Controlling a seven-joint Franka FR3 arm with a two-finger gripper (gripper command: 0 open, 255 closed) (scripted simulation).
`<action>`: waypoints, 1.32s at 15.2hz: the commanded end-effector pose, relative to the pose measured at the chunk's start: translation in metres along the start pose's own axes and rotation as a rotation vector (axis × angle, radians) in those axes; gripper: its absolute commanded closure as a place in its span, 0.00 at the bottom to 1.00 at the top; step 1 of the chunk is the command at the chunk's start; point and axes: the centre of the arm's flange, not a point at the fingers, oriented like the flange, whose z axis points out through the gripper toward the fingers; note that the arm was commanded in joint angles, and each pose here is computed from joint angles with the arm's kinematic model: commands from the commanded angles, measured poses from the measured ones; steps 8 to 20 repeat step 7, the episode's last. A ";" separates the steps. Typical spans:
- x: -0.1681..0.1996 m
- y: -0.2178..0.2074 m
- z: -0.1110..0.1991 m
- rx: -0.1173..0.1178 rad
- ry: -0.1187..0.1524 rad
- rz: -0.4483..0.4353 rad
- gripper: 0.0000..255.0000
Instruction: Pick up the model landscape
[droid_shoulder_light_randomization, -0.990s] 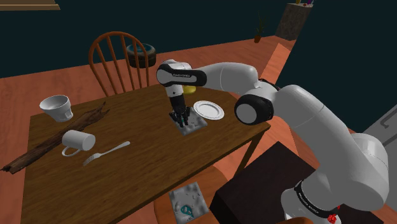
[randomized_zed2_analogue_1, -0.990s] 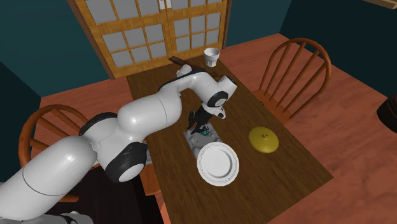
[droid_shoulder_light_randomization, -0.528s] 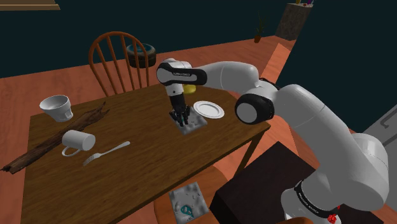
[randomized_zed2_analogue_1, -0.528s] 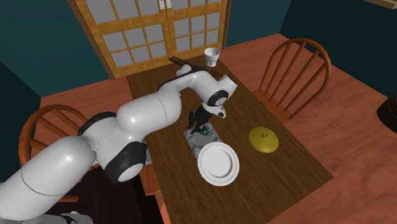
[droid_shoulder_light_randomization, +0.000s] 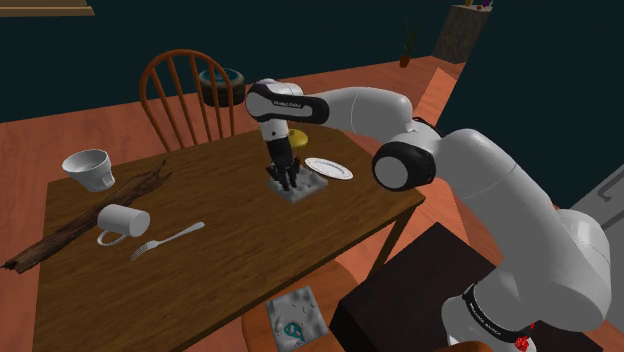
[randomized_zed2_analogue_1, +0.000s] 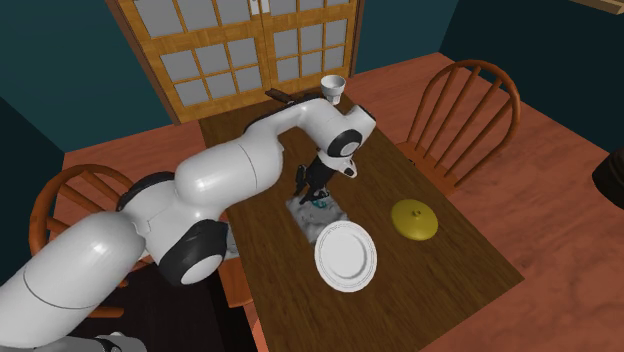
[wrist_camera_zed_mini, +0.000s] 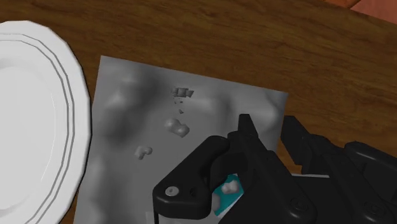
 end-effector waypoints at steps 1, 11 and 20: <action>-0.006 -0.003 -0.009 0.000 0.000 0.000 1.00; -0.018 -0.007 -0.027 0.000 0.000 0.000 1.00; -0.018 -0.007 -0.027 0.000 0.000 0.000 1.00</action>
